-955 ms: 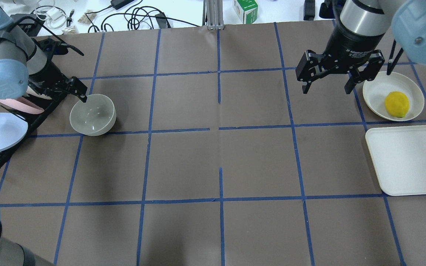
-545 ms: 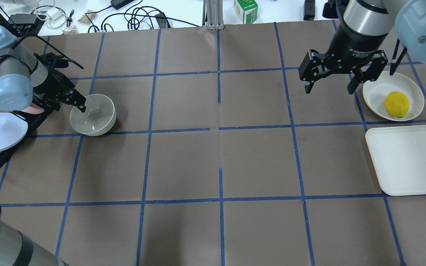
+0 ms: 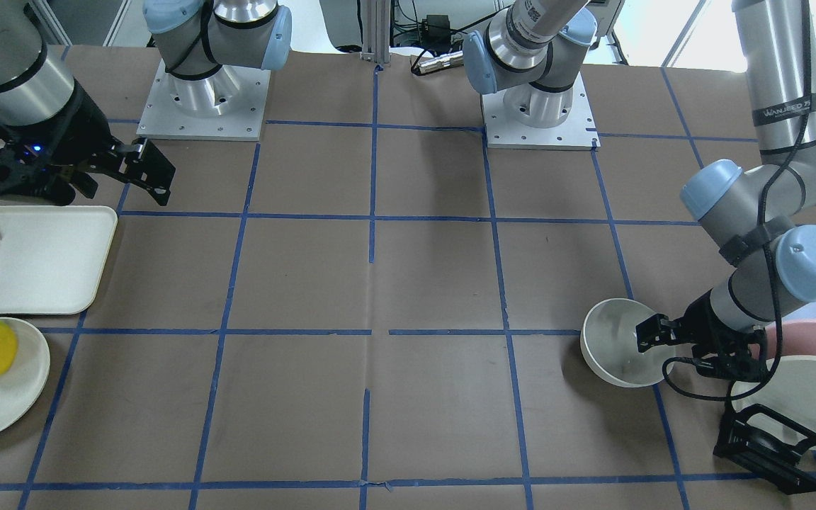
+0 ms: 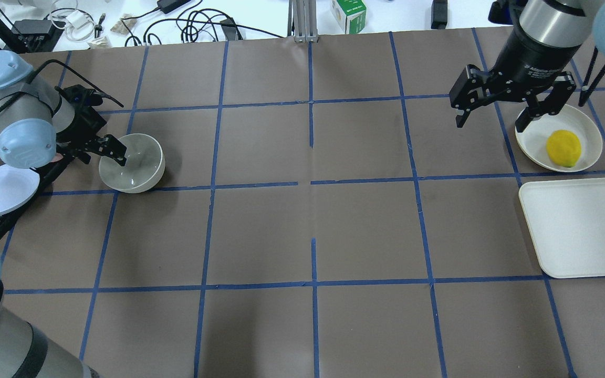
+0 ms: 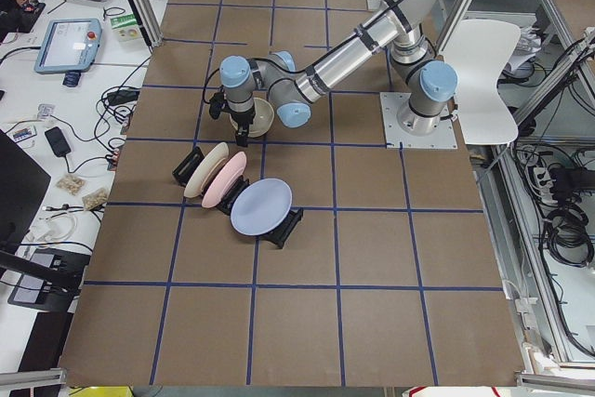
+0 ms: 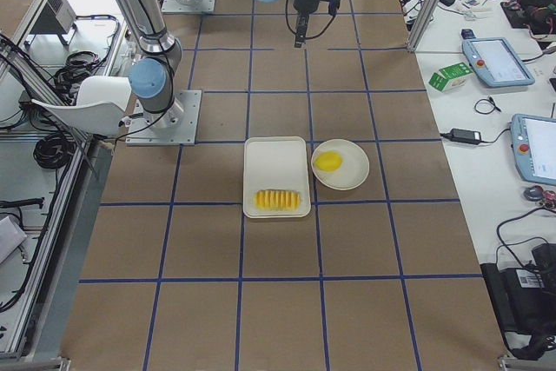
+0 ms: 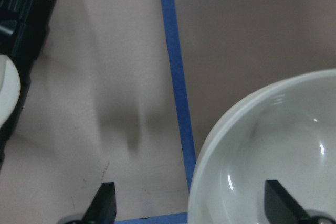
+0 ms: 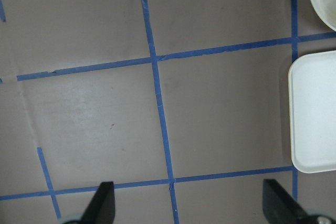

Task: Place bowl and put lemon in it

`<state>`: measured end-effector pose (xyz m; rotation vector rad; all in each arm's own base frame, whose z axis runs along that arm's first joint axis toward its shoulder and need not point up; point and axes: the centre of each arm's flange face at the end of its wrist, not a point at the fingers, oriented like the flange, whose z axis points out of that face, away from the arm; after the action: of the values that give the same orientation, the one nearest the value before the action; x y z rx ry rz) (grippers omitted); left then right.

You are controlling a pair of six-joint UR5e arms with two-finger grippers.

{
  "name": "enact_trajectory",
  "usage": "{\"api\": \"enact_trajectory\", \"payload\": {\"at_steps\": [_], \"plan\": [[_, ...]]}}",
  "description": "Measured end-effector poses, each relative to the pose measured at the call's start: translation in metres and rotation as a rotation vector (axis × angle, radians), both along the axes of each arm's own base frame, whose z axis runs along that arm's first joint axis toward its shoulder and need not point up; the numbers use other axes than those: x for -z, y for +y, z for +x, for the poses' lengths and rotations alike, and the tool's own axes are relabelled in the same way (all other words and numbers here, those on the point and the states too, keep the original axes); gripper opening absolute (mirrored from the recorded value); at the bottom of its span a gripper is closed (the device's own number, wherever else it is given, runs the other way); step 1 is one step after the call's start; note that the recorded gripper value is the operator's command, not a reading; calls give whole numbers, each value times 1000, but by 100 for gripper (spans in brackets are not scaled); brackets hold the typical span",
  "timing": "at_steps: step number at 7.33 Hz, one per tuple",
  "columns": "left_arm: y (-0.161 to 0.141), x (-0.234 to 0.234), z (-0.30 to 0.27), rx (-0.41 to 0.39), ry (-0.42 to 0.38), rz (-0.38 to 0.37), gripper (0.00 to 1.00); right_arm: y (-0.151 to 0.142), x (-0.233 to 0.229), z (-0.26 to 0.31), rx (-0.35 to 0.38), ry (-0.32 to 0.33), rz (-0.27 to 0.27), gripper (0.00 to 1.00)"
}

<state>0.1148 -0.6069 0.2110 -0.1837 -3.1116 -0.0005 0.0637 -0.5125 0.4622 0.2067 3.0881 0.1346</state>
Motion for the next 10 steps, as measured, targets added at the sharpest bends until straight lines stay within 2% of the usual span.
{"api": "enact_trajectory", "payload": {"at_steps": [2, 3, 5, 8, 10], "plan": [[1, 2, 0, 2, 2, 2, 70, -3, 1, -24, 18, -1, -5, 100], [1, 3, 0, 2, 3, 3, 49, -4, 1, -28, 20, 1, -9, 100], [1, 3, 0, 2, 4, 4, 0, -7, 1, -43, 20, 7, -20, 100], [1, 4, 0, 5, 3, 8, 0, -19, 24, -130, -23, -18, -7, 100], [0, 3, 1, 8, -1, 6, 0, -35, 48, -190, -64, -10, -47, 100]]}}
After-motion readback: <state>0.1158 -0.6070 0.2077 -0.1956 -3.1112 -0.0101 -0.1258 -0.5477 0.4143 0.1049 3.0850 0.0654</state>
